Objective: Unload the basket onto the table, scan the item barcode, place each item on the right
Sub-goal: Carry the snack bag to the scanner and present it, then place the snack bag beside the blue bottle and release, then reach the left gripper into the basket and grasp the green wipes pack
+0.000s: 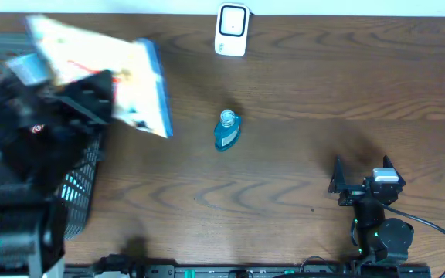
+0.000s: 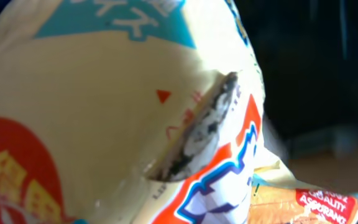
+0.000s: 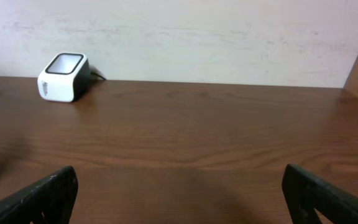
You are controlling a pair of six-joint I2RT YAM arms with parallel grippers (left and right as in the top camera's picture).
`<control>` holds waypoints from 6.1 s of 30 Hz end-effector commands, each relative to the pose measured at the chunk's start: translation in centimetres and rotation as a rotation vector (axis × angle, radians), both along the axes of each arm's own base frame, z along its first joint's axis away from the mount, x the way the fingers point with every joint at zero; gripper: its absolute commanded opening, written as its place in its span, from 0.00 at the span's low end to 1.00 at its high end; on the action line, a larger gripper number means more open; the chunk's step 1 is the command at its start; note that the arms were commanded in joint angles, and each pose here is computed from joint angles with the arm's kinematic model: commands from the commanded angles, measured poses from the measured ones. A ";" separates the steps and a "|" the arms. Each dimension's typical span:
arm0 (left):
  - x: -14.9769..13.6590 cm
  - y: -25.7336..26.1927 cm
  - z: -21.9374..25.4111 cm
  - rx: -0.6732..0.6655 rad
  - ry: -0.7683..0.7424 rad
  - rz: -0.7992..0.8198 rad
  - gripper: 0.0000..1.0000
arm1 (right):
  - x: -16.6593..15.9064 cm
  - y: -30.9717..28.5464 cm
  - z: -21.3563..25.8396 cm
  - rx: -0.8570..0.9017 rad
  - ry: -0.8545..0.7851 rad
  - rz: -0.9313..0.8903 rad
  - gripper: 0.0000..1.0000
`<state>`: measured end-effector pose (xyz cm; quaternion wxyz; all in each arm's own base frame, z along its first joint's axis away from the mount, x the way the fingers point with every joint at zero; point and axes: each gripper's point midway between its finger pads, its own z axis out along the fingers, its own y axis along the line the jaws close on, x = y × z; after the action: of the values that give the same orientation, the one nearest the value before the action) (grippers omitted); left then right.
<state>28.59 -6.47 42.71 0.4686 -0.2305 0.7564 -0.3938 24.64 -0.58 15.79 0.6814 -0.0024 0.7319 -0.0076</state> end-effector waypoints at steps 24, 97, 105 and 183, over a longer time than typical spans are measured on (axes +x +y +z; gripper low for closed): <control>2.7 -27.1 -32.0 1.060 0.251 -0.789 0.17 | 0.0 0.1 -0.1 0.010 0.000 0.003 0.99; 3.4 -1.9 0.4 0.874 0.014 0.279 0.98 | 0.0 0.1 -0.1 0.010 0.000 0.003 0.99; -4.2 17.7 -2.4 0.478 0.386 0.984 1.00 | 0.0 0.1 -0.1 0.010 0.000 0.003 0.99; -0.2 24.3 -30.1 -0.175 0.950 0.829 0.23 | 0.0 0.1 -0.1 0.010 0.000 0.003 0.99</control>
<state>24.76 17.71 5.90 0.0784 -0.7527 0.6531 -0.0258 24.64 -0.58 15.79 0.6814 -0.0023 0.7319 -0.0075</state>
